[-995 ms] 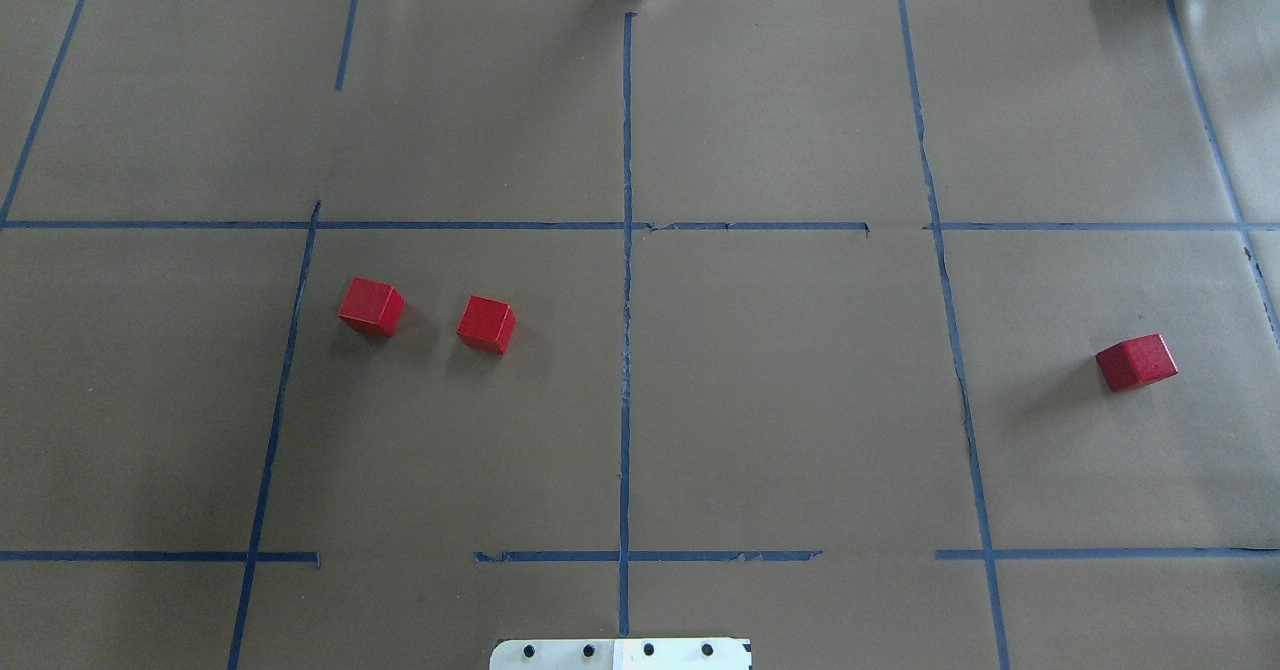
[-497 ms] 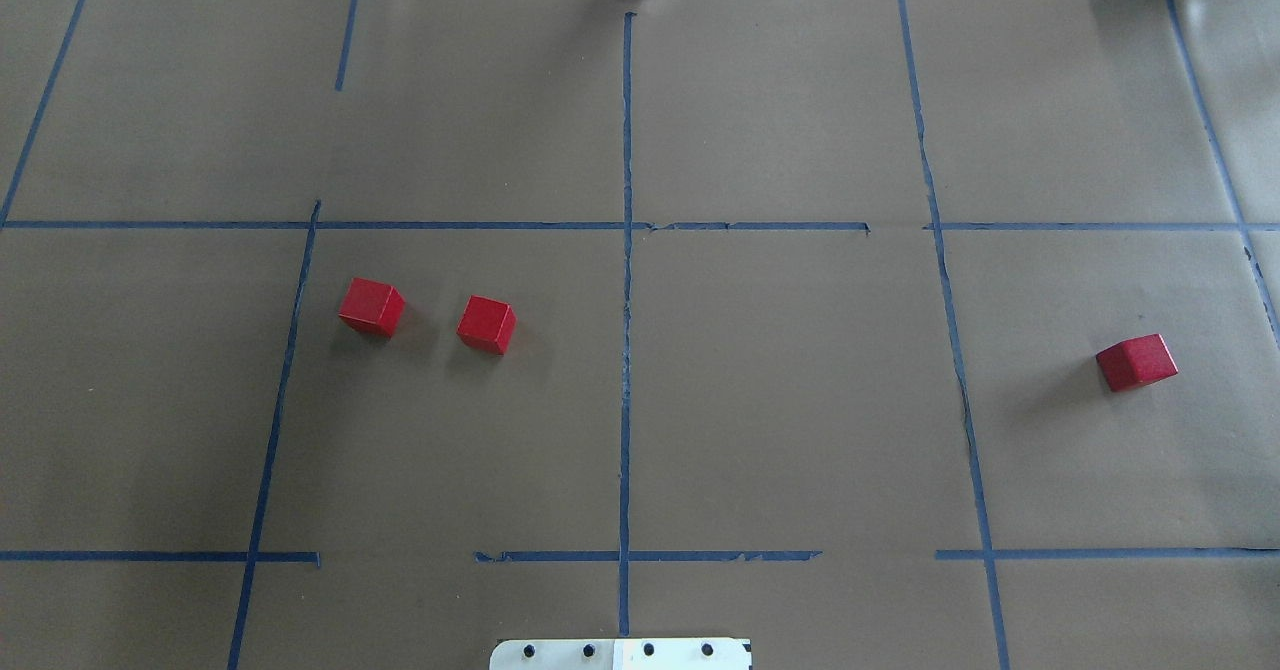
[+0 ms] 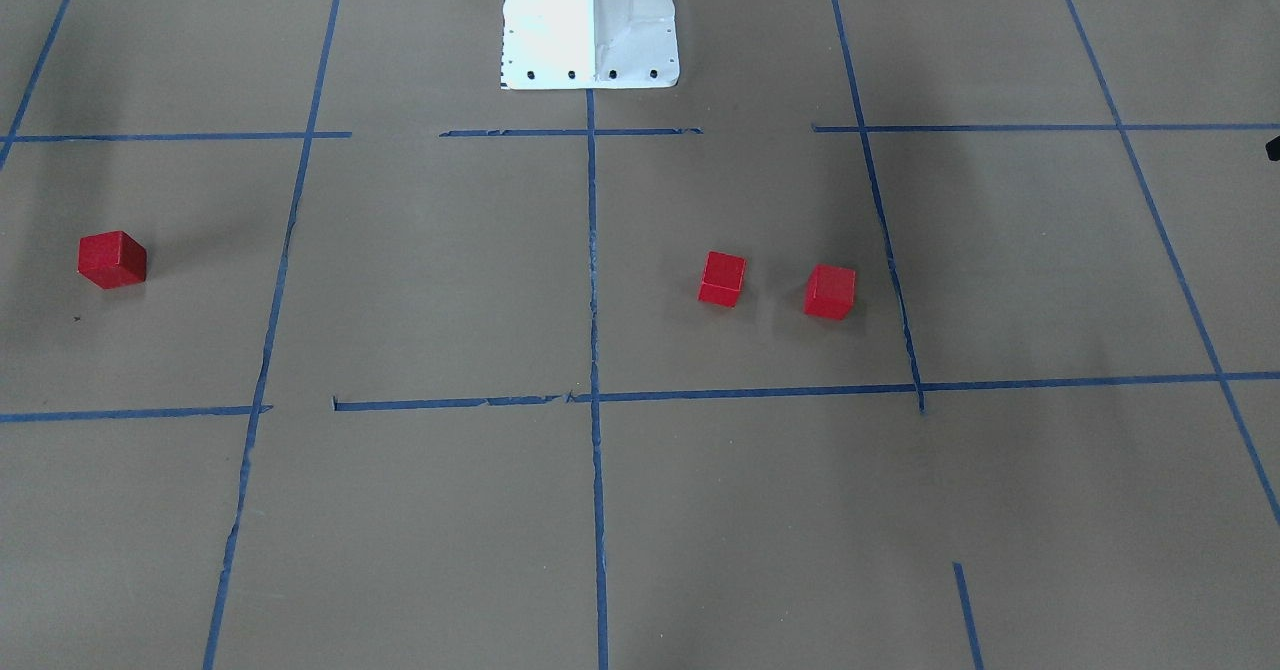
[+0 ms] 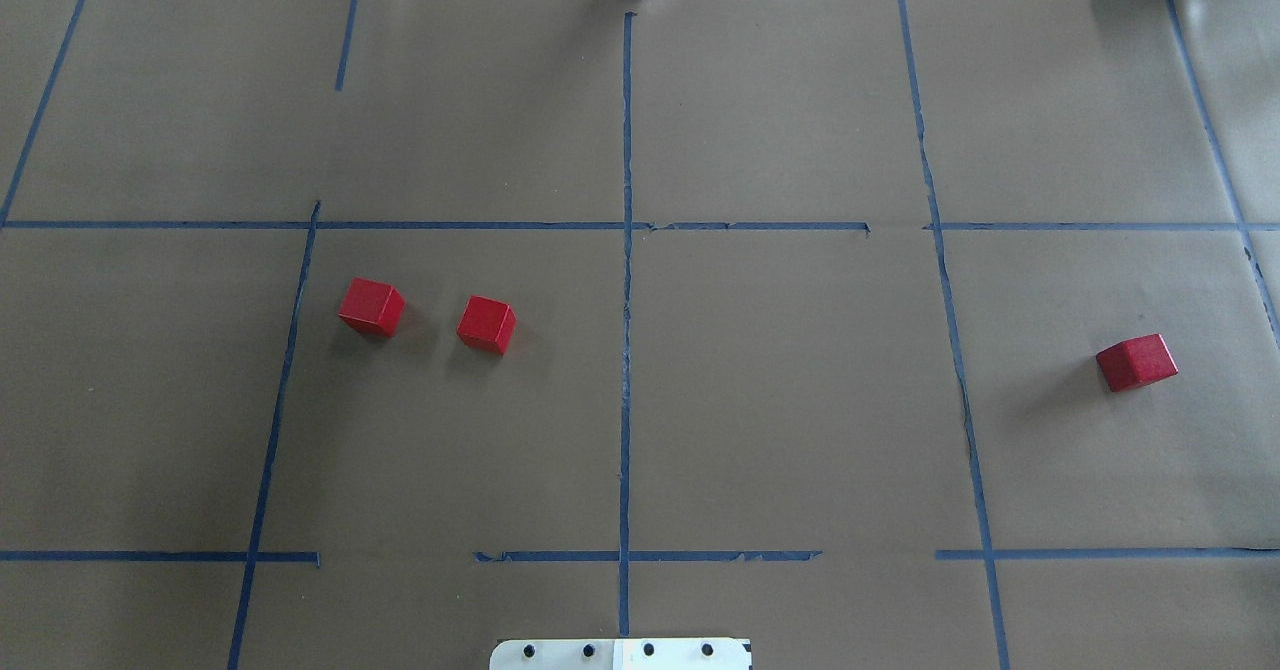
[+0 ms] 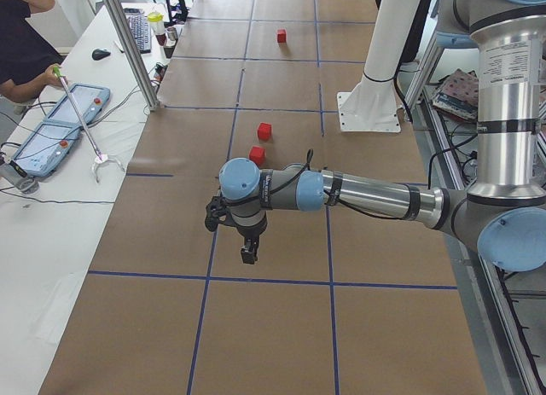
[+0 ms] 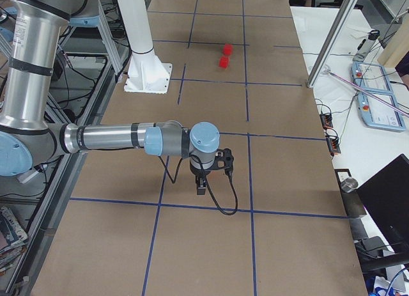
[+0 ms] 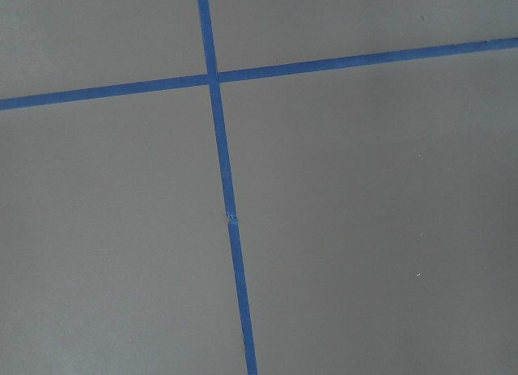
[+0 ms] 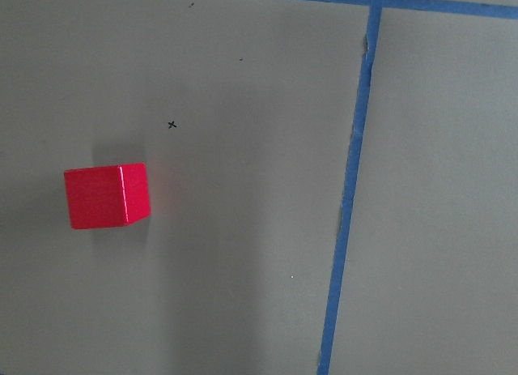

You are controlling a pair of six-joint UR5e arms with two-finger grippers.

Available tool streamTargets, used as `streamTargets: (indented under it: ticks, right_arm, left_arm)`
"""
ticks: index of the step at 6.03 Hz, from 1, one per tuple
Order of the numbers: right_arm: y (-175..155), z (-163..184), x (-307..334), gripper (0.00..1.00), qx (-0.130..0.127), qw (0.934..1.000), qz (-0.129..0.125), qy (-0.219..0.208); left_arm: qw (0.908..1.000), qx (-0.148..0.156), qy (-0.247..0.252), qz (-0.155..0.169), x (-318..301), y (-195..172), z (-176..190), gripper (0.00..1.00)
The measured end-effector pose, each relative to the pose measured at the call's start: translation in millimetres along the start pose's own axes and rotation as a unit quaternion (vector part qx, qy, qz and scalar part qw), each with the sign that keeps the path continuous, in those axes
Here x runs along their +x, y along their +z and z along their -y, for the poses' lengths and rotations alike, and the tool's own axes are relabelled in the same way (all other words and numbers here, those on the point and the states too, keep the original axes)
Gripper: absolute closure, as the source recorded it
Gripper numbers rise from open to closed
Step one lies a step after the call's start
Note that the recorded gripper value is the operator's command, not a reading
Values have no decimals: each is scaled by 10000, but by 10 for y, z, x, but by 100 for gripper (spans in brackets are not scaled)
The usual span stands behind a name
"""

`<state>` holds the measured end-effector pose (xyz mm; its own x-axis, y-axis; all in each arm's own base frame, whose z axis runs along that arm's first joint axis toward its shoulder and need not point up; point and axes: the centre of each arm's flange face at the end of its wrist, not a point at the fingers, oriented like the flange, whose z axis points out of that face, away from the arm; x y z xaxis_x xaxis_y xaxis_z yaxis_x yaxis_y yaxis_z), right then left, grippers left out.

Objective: Form red blocks into L shape at center

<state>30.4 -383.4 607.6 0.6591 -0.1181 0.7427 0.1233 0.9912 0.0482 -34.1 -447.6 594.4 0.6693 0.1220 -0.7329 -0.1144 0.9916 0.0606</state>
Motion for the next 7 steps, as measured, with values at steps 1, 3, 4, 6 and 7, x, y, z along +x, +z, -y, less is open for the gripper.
streamTargets:
  ticks: [1, 3, 4, 6, 7]
  right_arm:
    - [-7, 11, -13, 0, 48, 10000, 17, -53]
    - [-13, 36, -48, 0, 158, 9996, 111, -204]
    - [9, 56, -71, 0, 199, 9993, 147, -293]
    - [116, 223, -307, 0, 184, 9994, 196, -221]
    - [200, 356, -548, 0, 298, 9992, 205, -185]
  left_arm:
    - [10000, -8, -31, -5, -5, 5, -3, 0]
    - [10000, 21, -15, -39, 28, -18, 0, 0]
    - [10000, 30, -7, -45, 35, -24, 1, 0]
    - [10000, 44, 7, -50, 46, -33, 0, 0]
    - [10000, 52, 16, -49, 53, -40, 3, 0]
